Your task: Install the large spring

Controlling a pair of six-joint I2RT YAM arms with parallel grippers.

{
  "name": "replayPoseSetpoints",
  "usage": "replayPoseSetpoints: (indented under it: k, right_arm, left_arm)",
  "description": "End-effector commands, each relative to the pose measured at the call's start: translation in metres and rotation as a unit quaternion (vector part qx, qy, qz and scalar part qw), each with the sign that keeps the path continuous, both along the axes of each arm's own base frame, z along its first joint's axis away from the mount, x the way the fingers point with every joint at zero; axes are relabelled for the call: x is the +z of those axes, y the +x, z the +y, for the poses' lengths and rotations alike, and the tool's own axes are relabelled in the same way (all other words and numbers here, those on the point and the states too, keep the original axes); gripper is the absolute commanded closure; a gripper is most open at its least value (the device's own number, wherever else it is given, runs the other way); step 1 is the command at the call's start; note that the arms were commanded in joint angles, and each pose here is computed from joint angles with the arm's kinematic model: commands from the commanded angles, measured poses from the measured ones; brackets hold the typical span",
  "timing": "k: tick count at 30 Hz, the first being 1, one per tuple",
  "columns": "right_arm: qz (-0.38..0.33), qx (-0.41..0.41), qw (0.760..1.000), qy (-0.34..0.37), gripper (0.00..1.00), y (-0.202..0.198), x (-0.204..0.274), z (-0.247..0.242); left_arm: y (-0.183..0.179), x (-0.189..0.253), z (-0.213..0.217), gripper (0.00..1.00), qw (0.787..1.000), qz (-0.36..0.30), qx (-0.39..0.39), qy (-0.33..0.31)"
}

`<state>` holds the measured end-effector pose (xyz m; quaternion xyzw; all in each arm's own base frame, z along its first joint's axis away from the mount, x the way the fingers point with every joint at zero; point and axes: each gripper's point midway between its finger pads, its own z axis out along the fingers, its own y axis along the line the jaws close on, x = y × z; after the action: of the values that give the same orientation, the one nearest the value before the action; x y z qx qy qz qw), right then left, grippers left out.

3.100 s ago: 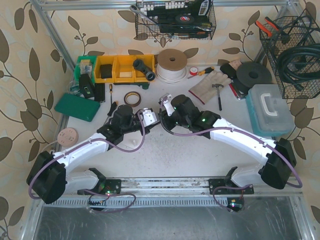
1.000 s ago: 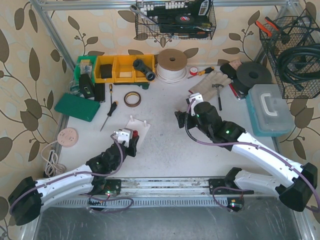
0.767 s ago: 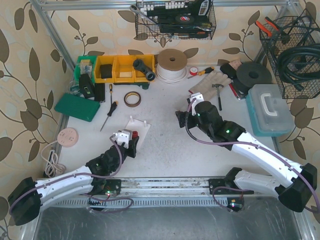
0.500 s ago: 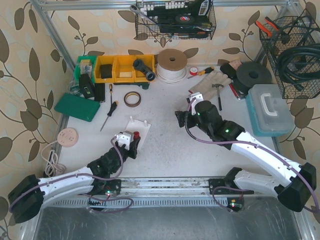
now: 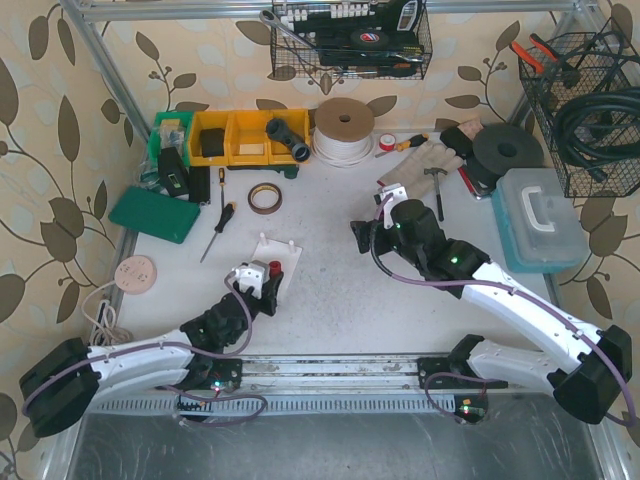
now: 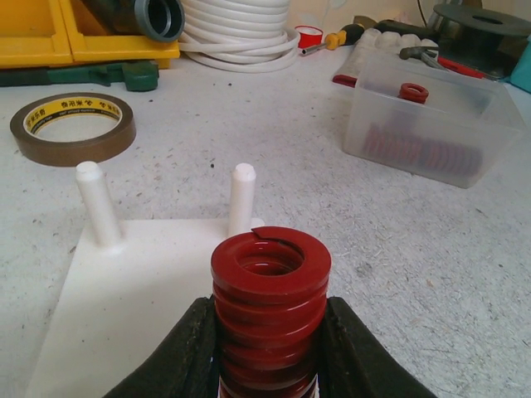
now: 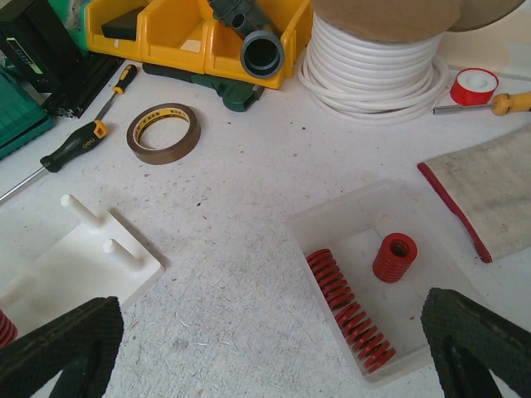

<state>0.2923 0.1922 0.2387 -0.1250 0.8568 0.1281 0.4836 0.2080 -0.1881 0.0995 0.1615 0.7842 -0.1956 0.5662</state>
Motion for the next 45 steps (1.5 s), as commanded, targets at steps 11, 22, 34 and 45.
replayPoseSetpoints:
  k: [11, 22, 34, 45]
  right_arm:
    - [0.003, 0.003, 1.0, -0.003, 0.03, 0.005, -0.007, 0.003]
    - [-0.002, 0.008, 1.0, -0.002, 0.03, 0.002, -0.002, 0.002]
    - [0.001, 0.009, 1.0, -0.005, 0.03, 0.004, -0.005, 0.004]
    - [0.089, -0.091, 0.991, -0.029, 0.18, 0.039, -0.06, -0.035]
  left_arm:
    - [-0.021, -0.011, 0.016, 1.0, 0.999, 0.039, -0.012, 0.006]
    - [-0.014, -0.041, 0.009, 0.86, 0.996, 0.075, 0.004, 0.057]
    - [-0.012, -0.014, 0.018, 0.44, 0.998, 0.045, 0.02, 0.035]
    - [0.014, 0.076, 0.031, 0.19, 0.991, -0.031, 0.087, 0.101]
